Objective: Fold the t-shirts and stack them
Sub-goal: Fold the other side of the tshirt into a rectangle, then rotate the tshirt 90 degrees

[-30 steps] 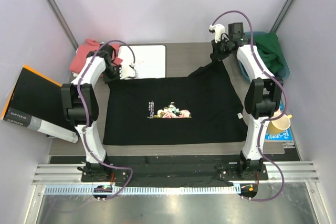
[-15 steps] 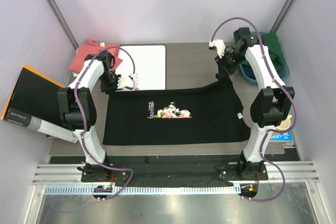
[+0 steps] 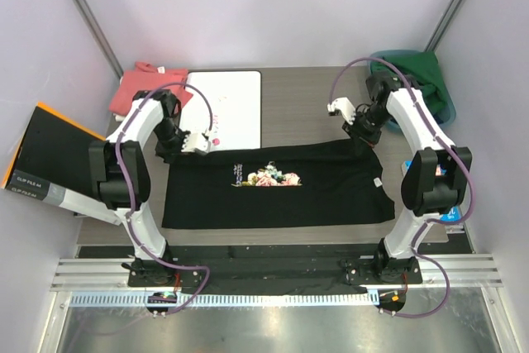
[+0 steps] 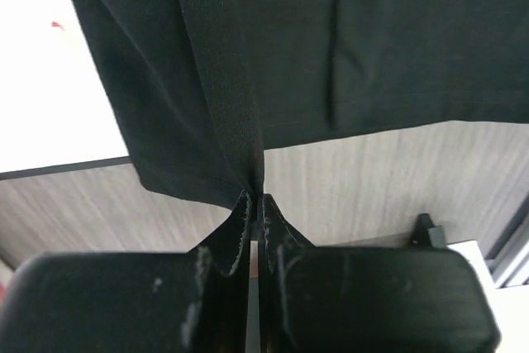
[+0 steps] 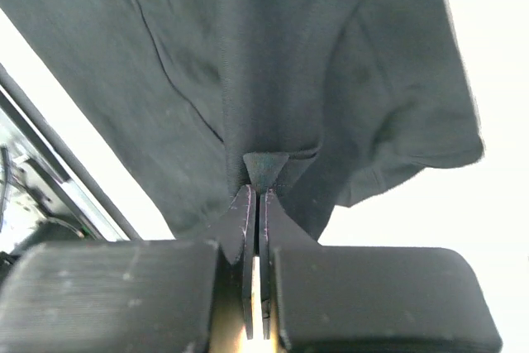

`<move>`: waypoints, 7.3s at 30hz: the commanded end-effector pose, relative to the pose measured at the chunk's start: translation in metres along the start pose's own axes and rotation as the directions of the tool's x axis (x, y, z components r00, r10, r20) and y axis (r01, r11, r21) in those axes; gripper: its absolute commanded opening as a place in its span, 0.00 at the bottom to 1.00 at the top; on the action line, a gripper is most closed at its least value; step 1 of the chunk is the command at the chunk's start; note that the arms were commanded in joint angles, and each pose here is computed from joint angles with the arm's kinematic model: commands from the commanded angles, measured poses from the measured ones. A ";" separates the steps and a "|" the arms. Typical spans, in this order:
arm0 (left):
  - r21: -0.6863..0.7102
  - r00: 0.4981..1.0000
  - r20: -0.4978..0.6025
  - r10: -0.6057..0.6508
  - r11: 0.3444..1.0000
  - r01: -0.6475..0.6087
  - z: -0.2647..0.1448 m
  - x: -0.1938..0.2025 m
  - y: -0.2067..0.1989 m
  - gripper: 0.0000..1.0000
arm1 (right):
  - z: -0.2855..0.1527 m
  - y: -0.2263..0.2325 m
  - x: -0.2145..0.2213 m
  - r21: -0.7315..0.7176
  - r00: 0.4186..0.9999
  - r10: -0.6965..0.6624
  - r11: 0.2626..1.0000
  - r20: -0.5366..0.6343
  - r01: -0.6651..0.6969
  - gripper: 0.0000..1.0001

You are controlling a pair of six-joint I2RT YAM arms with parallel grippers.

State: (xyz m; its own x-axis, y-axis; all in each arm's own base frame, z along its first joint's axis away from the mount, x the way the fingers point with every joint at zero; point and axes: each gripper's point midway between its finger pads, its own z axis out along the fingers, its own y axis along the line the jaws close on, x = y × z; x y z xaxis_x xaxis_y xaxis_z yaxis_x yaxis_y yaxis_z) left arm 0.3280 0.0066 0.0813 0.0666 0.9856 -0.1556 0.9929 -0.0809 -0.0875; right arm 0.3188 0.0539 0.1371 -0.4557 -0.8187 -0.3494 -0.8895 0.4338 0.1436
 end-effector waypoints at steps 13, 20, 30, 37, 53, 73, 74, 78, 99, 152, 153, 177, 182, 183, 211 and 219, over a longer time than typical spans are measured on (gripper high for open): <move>0.074 0.999 -0.025 0.028 0.997 -0.026 -0.009 0.006 -0.035 0.00 | 0.005 0.066 0.046 -0.174 0.969 -0.179 0.973 -0.170 0.149 0.01; 0.107 0.999 -0.019 0.040 0.994 -0.038 -0.008 0.003 -0.043 0.00 | 0.017 0.078 0.048 -0.208 0.955 -0.230 0.959 -0.185 0.191 0.01; 0.186 0.998 0.009 0.065 0.980 -0.065 0.001 -0.008 -0.062 0.00 | 0.018 0.087 0.060 -0.221 0.938 -0.264 0.951 -0.225 0.215 0.01; 0.208 0.997 0.019 0.075 0.975 -0.077 0.004 -0.013 -0.071 0.00 | 0.021 0.094 0.069 -0.232 0.926 -0.281 0.946 -0.251 0.225 0.01; 0.243 0.996 0.017 0.086 0.966 -0.088 0.010 -0.015 -0.086 0.00 | 0.031 0.110 0.075 -0.265 0.905 -0.328 0.929 -0.269 0.258 0.01; 0.212 0.997 -0.044 0.063 0.976 -0.052 0.014 -0.006 -0.063 0.48 | 0.045 0.104 0.075 -0.243 0.880 -0.375 0.919 -0.291 0.311 0.53; 0.192 0.997 -0.044 0.057 0.980 -0.047 0.014 -0.007 -0.054 0.48 | 0.050 0.091 0.062 -0.188 0.897 -0.361 0.929 -0.257 0.320 0.53; 0.133 0.999 -0.036 0.032 0.991 -0.027 0.012 -0.010 -0.029 0.48 | 0.080 0.048 0.026 -0.095 0.950 -0.249 0.967 -0.187 0.235 0.52; 0.076 0.999 -0.040 0.005 0.997 -0.002 0.013 -0.011 -0.016 0.48 | 0.105 -0.004 -0.014 -0.146 0.961 -0.246 0.963 -0.124 0.228 0.41; 0.101 0.999 -0.019 0.036 0.994 -0.034 0.023 -0.020 -0.012 0.47 | 0.081 0.055 -0.019 -0.281 0.945 -0.289 0.930 -0.157 0.237 0.06; 0.101 0.999 -0.017 0.040 0.994 -0.038 0.023 -0.021 -0.012 0.47 | 0.080 0.057 -0.019 -0.282 0.944 -0.289 0.930 -0.162 0.236 0.07; 0.134 0.993 -0.042 0.114 0.985 -0.108 0.021 -0.023 -0.018 0.47 | 0.080 0.146 -0.028 -0.374 0.960 -0.250 0.908 -0.125 0.188 0.01; 0.143 0.989 -0.047 0.137 0.981 -0.129 0.021 -0.021 -0.013 0.47 | 0.080 0.165 -0.035 -0.376 0.960 -0.257 0.905 -0.112 0.198 0.07; 0.140 0.988 -0.047 0.147 0.980 -0.139 0.020 -0.022 -0.011 0.48 | 0.081 0.173 -0.036 -0.386 0.956 -0.271 0.898 -0.114 0.209 0.08; 0.055 0.989 -0.030 0.146 0.988 -0.144 0.024 -0.044 0.010 0.48 | 0.103 0.038 0.034 0.115 0.950 -0.056 0.989 -0.307 0.095 0.03; 0.001 0.992 0.009 0.130 0.992 -0.130 0.032 -0.050 0.013 0.48 | 0.088 -0.026 0.043 0.289 0.954 0.126 0.956 -0.273 -0.043 0.01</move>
State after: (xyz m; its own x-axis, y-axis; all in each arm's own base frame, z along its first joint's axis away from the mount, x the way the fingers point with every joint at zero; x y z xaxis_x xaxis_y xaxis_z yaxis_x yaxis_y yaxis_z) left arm 0.3330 -0.0402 0.0513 0.1989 0.9704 -0.1370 0.9694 -0.2154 -0.1179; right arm 0.2941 0.0492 0.0307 -0.5277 -0.8476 -0.0557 -0.8490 0.5284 0.0018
